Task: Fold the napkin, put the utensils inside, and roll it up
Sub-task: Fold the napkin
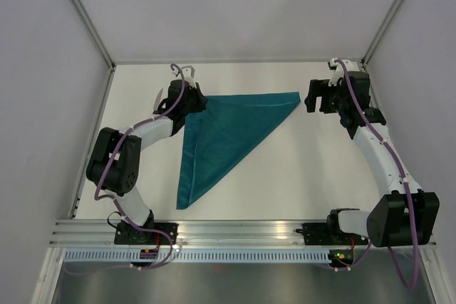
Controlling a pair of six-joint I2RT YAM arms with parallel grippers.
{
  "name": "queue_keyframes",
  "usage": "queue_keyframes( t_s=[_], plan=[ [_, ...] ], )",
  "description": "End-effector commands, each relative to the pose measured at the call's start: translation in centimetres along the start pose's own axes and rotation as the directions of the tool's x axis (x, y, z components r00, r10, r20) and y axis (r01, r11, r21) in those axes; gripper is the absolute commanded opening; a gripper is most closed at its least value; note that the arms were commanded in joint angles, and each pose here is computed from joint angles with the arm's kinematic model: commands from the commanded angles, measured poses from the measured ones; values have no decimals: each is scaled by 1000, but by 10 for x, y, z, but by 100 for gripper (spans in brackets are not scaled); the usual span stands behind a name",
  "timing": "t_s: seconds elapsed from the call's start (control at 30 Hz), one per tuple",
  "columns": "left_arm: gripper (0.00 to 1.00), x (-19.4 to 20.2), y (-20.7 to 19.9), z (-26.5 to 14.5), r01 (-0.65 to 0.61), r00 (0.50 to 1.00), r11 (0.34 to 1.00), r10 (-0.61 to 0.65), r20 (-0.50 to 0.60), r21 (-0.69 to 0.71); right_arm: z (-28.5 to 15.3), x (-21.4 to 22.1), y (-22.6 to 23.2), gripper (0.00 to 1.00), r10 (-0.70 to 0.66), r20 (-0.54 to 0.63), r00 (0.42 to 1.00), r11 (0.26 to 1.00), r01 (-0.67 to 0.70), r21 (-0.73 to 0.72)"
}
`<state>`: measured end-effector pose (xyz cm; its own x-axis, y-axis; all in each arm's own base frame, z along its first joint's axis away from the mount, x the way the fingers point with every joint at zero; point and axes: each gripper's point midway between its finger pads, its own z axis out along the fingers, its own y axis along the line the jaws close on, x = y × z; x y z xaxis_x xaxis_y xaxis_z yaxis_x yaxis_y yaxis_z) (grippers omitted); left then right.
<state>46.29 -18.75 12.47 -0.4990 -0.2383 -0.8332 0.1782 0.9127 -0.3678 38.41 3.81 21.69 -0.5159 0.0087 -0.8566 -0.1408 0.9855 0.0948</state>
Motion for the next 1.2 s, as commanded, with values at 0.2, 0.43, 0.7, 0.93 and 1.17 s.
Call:
queue_keyframes(
  t_s=[0.2,0.43,0.7,0.93,1.17],
  plan=[
    [2,-27,16,7,34,999,999,-34,30,4,-1,-11,4,95,-4,23,1000,1000,5,-15],
    [2,-31,23,12,34,999,999,-34,25,-3,0,-10,3,95,-6,20,1000,1000,6,-12],
    [2,-36,33,14,38,999,999,-37,27,-12,1,-8,2,95,-5,14,1000,1000,6,-9],
    [2,-41,39,18,32,999,999,-31,20,-19,2,-8,3,95,-6,11,1000,1000,6,-11],
    [2,-42,42,23,36,999,999,-36,10,-13,4,-7,2,95,-5,8,1000,1000,5,-7]
  ],
)
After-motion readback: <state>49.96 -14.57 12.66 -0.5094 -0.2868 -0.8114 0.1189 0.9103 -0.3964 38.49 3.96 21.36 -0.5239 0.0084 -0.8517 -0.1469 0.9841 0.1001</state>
